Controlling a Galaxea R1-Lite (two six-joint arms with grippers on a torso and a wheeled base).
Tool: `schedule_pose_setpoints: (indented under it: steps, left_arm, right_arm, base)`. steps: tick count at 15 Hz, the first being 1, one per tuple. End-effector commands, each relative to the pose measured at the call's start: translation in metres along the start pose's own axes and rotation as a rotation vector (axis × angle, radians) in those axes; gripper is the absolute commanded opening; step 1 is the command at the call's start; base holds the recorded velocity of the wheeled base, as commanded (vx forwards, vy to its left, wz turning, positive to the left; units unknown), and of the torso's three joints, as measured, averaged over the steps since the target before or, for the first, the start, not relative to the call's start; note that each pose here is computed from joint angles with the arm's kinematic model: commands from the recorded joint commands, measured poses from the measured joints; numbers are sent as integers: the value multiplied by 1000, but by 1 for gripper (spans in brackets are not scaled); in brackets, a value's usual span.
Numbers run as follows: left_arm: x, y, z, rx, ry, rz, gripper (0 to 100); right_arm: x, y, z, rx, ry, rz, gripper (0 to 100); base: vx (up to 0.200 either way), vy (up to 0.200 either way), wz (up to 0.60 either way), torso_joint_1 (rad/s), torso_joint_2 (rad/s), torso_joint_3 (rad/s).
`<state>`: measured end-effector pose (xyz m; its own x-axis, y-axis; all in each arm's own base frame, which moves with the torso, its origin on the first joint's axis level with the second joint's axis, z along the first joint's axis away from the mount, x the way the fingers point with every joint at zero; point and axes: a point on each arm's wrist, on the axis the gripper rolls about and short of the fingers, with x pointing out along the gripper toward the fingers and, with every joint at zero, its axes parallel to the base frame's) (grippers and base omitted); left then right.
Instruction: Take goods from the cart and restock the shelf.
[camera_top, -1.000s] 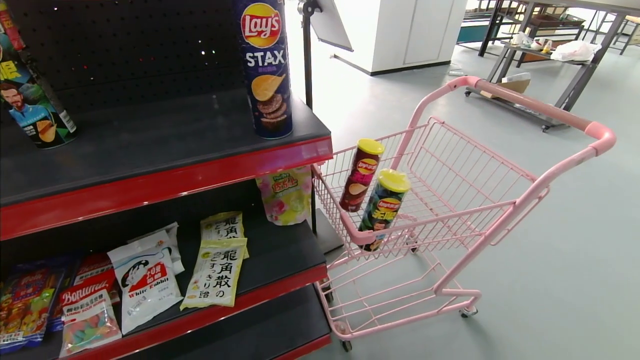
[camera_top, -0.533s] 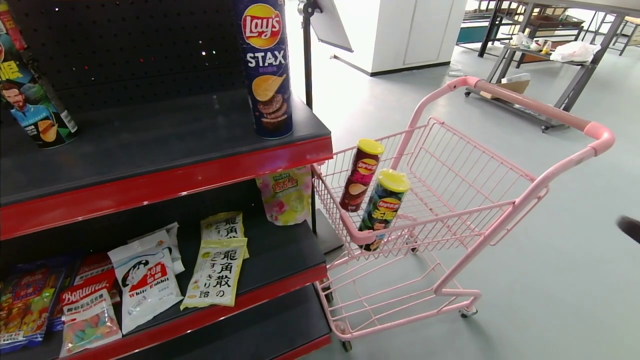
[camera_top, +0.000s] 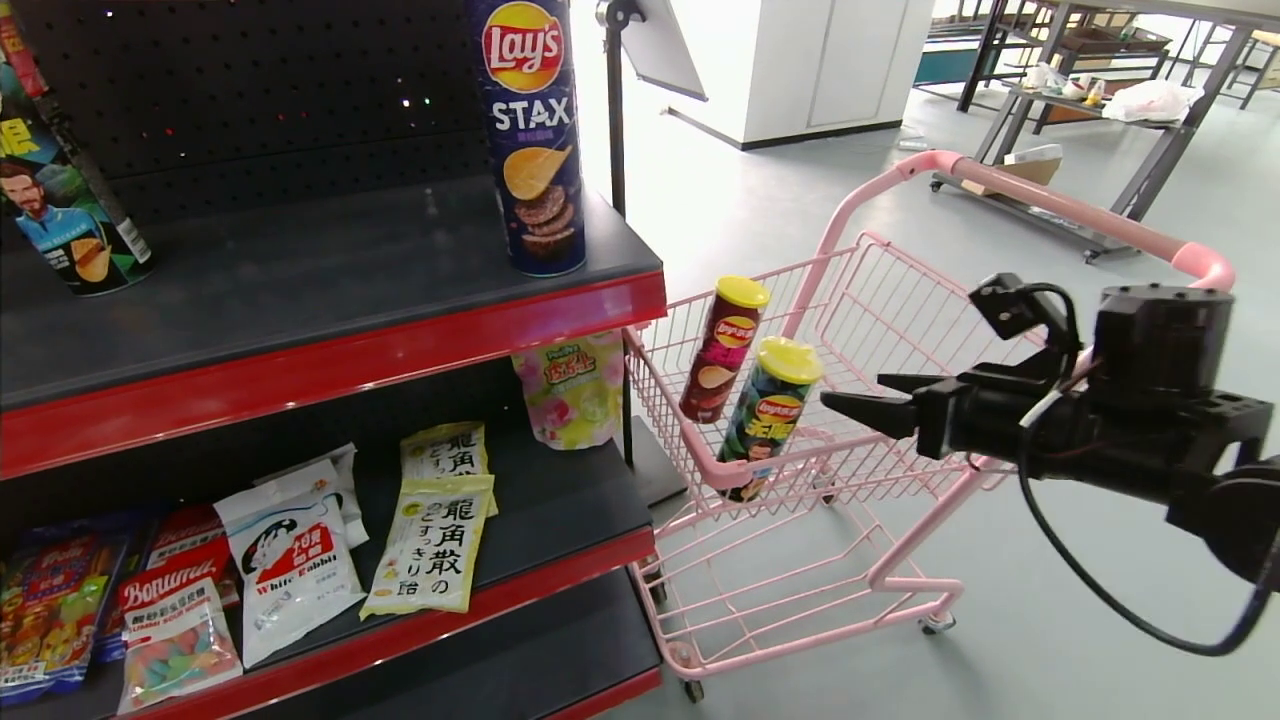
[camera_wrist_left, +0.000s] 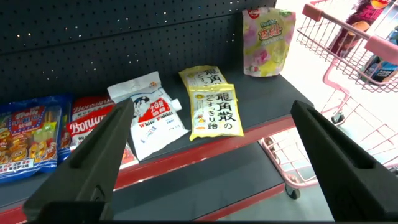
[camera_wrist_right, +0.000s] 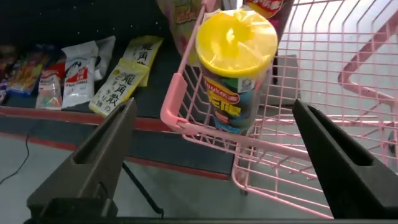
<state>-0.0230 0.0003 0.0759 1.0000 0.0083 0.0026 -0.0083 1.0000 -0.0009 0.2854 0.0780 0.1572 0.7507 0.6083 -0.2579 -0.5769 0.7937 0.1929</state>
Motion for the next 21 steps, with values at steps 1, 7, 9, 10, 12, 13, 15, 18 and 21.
schedule_pose_setpoints:
  steps: [1,7,9,10,12,13,15,18,21]
  left_arm:
    - [0,0,0,-1,1,1,100]
    - [0,0,0,-1,1,1,100]
    - [0,0,0,-1,1,1,100]
    - [0,0,0,-1,1,1,100]
    - [0,0,0,-1,1,1,100]
    - [0,0,0,-1,1,1,100]
    - [0,0,0,1,1,1,100]
    - [0,0,0,1,1,1,100]
    - [0,0,0,1,-1,1,100]
  right_arm:
    - [33,-9,-31,37,100,18,100]
    - [62,-16,-34,26,88,29,100]
    - [72,-21,-31,22,75,25,100]
    - [79,-24,-32,20,73,22,100]
    - [91,-30,-36,19,77,-2,100]
    - [100,-34,-36,18,69,-10,100]
    - [119,-42,-32,10,41,-9,100]
    - [137,-48,-23,-10,-3,-5,100]
    - [142,-47,-24,-6,-5,-11,0]
  base:
    - [0,0,0,0,0,0]
    - [0,0,0,0,0,0]
    - [0,0,0,0,0,0]
    - [0,0,0,0,0,0]
    - [0,0,0,0,0,0]
    - [0,0,0,0,0,0]
    - [0,0,0,0,0,0]
    - [0,0,0,0,0,0]
    - [0,0,0,0,0,0]
